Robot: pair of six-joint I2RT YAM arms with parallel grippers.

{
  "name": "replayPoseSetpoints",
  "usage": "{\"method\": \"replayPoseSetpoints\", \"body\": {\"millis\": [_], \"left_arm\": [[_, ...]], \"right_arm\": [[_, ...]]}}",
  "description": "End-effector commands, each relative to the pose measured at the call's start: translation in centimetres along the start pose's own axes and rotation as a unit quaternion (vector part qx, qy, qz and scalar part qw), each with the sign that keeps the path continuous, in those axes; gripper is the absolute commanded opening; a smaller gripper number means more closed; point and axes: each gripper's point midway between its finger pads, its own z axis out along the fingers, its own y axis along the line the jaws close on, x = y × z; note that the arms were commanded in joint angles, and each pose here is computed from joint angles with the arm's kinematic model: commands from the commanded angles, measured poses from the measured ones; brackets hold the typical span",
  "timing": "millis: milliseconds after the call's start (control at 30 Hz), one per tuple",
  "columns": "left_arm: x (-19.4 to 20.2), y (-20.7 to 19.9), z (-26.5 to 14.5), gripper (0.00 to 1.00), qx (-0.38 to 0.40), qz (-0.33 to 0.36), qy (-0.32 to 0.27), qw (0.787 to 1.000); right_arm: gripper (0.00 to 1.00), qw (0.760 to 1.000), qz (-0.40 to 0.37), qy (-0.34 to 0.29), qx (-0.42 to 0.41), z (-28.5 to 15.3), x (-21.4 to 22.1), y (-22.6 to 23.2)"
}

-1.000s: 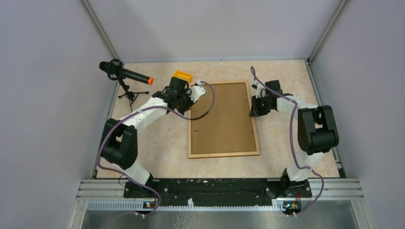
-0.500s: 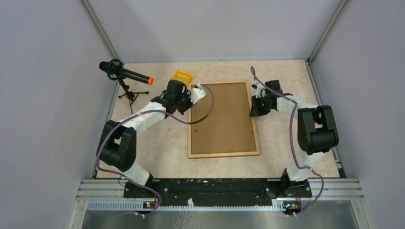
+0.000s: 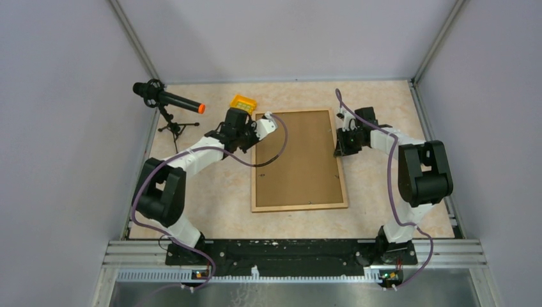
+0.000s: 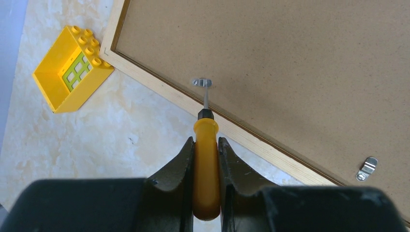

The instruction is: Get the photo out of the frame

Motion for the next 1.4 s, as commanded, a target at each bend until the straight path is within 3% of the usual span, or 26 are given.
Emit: {"method": "replayPoseSetpoints", "body": {"millis": [0, 633, 800, 967, 1133, 1367], "left_arm": [[0.9, -0.3, 1.3, 0.00, 0.006, 0.000, 0.007, 1.000], [0.6, -1.4, 2.6, 0.00, 0.035, -0.024, 0.002, 0.999], [-2.4, -1.7, 0.8, 0.00, 0.074, -0.072, -0.016, 0.995], [-6.9, -1.6, -3.1, 0.00, 0.105, -0.112, -0.059, 0.986], [-8.0, -1.6, -5.2, 0.00, 0.102, -0.132, -0.068, 0.984], [-8.7, -1.8, -7.4, 0.00, 0.102, -0.146, -0.077, 0.981]], "right_arm": [[0.00, 0.996, 0.010, 0.089, -0.022, 1.2, 5.2, 0.4], [0.00, 0.996, 0.010, 0.092, -0.020, 1.3, 5.2, 0.3], [0.00, 0.995, 0.002, 0.097, -0.001, 1.4, 5.2, -0.4], [0.00, 0.992, -0.041, 0.108, 0.053, 1.7, 4.6, -3.1], [0.00, 0.988, -0.073, 0.111, 0.083, 1.2, 3.5, -5.9], [0.00, 0.983, -0.096, 0.077, 0.136, -1.2, -1.7, -12.0]]}}
